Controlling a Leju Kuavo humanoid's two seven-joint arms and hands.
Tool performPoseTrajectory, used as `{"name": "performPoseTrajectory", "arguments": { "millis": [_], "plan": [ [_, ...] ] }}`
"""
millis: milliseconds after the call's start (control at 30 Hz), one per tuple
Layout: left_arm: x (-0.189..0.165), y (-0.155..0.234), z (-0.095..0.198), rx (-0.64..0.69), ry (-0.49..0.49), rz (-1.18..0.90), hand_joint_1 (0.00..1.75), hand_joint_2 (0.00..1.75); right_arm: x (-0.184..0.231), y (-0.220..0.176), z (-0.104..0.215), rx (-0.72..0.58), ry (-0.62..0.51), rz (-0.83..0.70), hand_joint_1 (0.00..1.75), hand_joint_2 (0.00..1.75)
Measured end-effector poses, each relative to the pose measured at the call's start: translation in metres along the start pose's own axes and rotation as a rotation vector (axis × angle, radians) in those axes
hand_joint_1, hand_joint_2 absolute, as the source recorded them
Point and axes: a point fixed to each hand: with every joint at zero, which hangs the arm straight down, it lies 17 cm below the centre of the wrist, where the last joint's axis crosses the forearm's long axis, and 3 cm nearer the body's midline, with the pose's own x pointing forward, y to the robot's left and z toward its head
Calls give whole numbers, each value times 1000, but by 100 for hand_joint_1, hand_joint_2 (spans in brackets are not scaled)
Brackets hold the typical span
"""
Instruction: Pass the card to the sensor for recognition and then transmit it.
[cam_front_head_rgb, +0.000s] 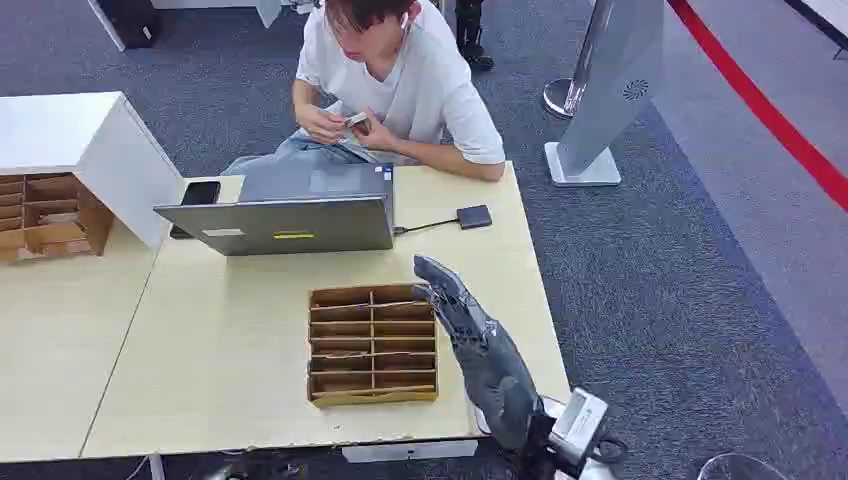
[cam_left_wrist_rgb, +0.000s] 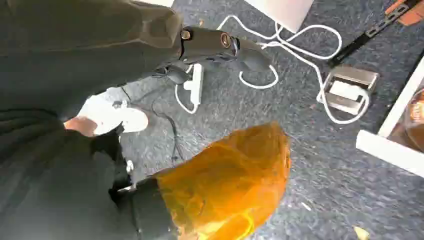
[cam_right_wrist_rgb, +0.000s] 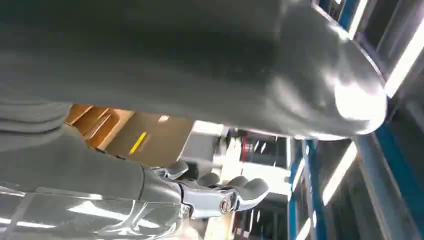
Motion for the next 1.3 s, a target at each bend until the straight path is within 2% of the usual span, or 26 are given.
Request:
{"name": "performPoseTrajectory", "arguments": {
  "millis": [67,200,733,1000,1100,1200,1300],
  "plan": [
    [-5,-20,8,-23,-3,-11,0,0,5,-4,5,-21,-3,11,0,0],
    [-6,-36,15,-41,-15,-18,0,0,12,-9,11,-45,-9,19,0,0],
    [-6,-35,16,-35,-23,-22,0,0,17,-14,13,-64,-17,26,0,0],
    [-1,-47,22,-45,-68,13,0,0,19,-19,17,-82,-18,66,0,0],
    [-6,-75,38,-38,-82,-3,0,0,23,-28,25,-130,-22,105,0,0],
    [-18,-111,60,-76,-31,84,0,0,27,-35,32,-162,-19,130,0,0],
    [-20,-123,67,-94,-3,161,0,0,30,-37,34,-171,-22,141,0,0]
  ]
}}
